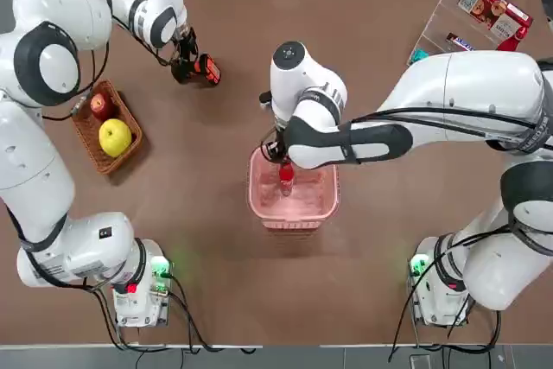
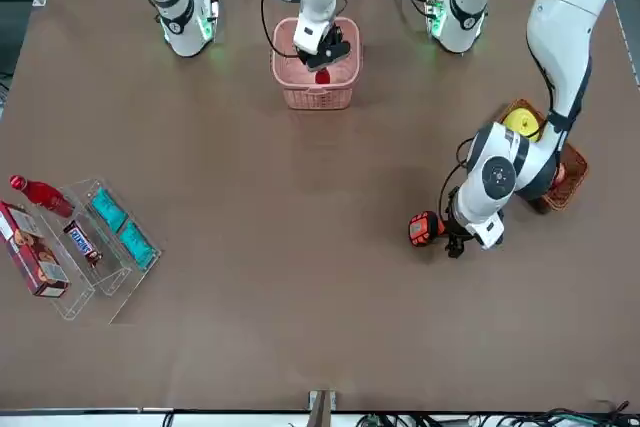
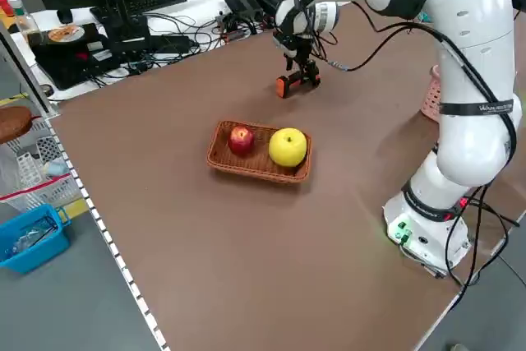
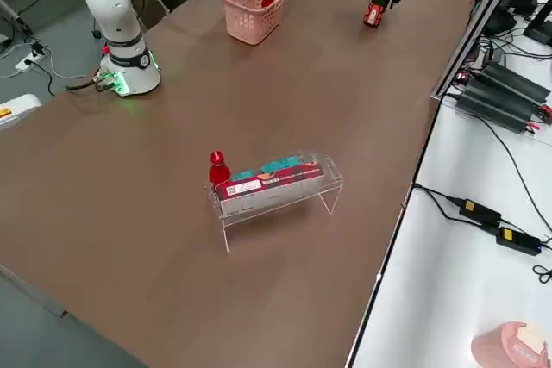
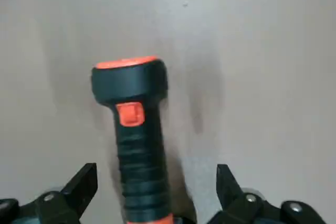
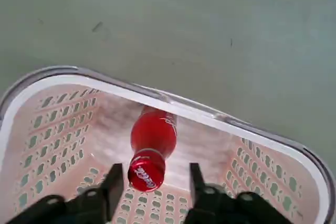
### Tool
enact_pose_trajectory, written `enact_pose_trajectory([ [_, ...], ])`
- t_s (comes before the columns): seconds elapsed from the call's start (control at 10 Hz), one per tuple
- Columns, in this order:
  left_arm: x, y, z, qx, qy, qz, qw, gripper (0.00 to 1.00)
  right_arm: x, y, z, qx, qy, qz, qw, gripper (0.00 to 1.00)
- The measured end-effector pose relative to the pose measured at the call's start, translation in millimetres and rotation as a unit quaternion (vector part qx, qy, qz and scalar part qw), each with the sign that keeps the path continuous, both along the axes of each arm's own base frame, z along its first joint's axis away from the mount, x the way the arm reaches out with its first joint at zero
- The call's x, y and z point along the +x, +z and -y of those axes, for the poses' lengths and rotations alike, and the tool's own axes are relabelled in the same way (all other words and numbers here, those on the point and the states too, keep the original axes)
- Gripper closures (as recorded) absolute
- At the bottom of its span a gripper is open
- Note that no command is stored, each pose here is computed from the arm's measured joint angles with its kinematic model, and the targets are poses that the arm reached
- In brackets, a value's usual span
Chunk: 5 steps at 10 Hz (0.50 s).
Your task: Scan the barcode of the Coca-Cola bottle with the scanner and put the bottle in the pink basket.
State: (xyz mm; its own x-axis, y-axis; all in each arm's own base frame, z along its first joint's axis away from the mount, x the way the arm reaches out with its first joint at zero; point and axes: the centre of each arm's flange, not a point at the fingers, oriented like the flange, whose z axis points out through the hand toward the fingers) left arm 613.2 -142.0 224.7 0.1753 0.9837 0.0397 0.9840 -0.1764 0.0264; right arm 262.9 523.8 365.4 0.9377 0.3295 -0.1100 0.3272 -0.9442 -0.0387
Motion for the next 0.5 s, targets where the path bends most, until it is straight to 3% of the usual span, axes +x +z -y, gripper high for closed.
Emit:
enact_pose_trajectory([
  [0.1, 4.4, 10.6, -1.4, 0.010, -0.018, 0.009, 1.000, 0.00, 1.2, 14.2, -0.8, 0.010, -0.001, 0.008, 1.000, 0.20],
  [0.3, 12.7, 35.1, -6.0, 0.031, -0.063, 0.018, 0.997, 0.00, 1.2, 68.8, 4.5, 0.029, -0.004, 0.030, 0.999, 0.12],
  [0.4, 16.4, 48.1, -10.9, 0.041, -0.103, 0.024, 0.993, 0.00, 9.9, 101.6, 17.7, 0.031, -0.017, 0.038, 0.999, 0.09],
  [0.5, 20.1, 61.3, -24.6, 0.053, -0.157, 0.028, 0.986, 0.00, 33.4, 133.2, 41.8, 0.030, -0.048, 0.046, 0.997, 0.06],
])
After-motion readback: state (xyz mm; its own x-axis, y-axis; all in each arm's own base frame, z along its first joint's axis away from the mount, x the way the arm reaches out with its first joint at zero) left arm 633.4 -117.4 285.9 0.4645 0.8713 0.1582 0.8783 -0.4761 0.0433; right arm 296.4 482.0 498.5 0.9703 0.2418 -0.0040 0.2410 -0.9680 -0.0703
